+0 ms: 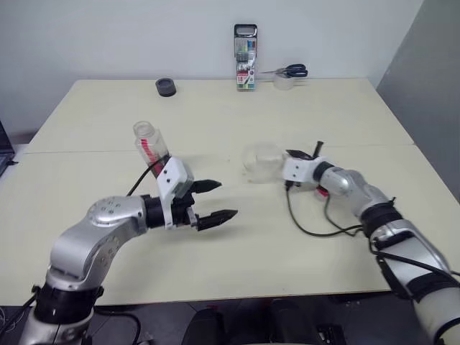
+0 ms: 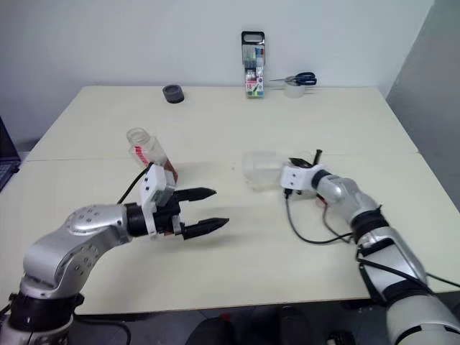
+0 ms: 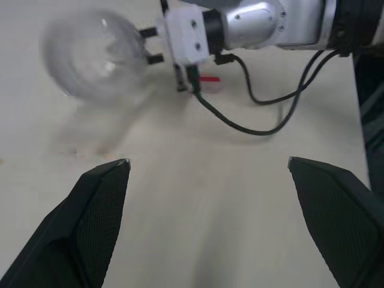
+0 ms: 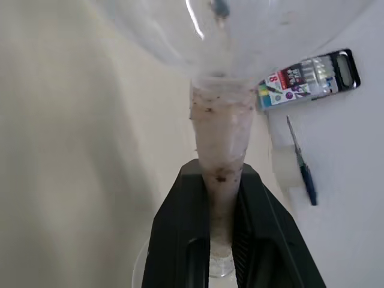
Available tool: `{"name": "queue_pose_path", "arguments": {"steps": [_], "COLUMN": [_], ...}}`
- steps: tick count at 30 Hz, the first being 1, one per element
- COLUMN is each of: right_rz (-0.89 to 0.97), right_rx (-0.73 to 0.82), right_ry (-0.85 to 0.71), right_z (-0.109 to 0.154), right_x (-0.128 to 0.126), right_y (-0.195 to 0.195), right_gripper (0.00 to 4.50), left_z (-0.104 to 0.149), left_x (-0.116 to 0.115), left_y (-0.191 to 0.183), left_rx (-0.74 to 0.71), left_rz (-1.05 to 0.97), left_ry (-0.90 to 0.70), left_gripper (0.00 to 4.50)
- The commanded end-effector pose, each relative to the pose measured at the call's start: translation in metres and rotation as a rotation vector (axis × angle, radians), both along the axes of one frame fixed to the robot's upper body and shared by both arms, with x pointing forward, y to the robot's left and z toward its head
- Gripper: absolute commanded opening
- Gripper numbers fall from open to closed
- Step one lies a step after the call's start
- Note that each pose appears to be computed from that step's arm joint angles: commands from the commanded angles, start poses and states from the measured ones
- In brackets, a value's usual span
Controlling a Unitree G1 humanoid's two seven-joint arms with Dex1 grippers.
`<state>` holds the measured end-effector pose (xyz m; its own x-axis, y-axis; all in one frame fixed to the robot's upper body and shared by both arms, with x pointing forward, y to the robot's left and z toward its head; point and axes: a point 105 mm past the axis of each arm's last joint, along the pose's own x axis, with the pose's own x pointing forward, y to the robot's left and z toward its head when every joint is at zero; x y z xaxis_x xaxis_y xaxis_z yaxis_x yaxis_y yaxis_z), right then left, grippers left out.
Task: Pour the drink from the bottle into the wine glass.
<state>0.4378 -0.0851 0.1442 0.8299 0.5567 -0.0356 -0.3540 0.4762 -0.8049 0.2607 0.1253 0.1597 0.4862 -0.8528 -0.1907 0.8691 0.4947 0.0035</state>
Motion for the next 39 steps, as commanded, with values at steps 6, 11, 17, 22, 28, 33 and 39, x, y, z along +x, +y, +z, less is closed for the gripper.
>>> {"name": "queue_pose_path", "arguments": {"steps": [6,11,17,22,28,33,39], "right_rz": [0.149,0.180,0.189,0.157,0.091,0.053,0.035], "right_rx": [0.687,0.798,0.855,0.873,0.828,0.792,0.789], "right_ry": [0.285,0.415,0.435,0.397,0.423,0.436,0.412], "right_z": [0.045,0.033,0.026,0.014,-0.026,-0.047,-0.055], "right_x": [-0.011,-0.019,-0.023,-0.027,-0.033,-0.037,-0.041], "right_y": [0.066,0.088,0.096,0.102,0.106,0.107,0.106], "right_gripper": [0.15,0.15,0.15,0.15,0.15,0.15,0.15], "left_z": [0.000,-0.010,-0.013,-0.009,-0.005,-0.002,-0.001], "left_x": [-0.002,-0.013,-0.013,-0.006,-0.002,0.000,0.000], "left_y": [0.041,0.042,0.044,0.047,0.043,0.040,0.035], "left_rx": [-0.031,-0.094,-0.101,-0.097,-0.106,-0.116,-0.124], "left_rz": [0.377,0.467,0.497,0.497,0.477,0.465,0.455], "left_ry": [-0.178,-0.137,-0.129,-0.146,-0.148,-0.143,-0.140], "left_gripper": [4.50,4.50,4.50,4.50,4.50,4.50,4.50]}}
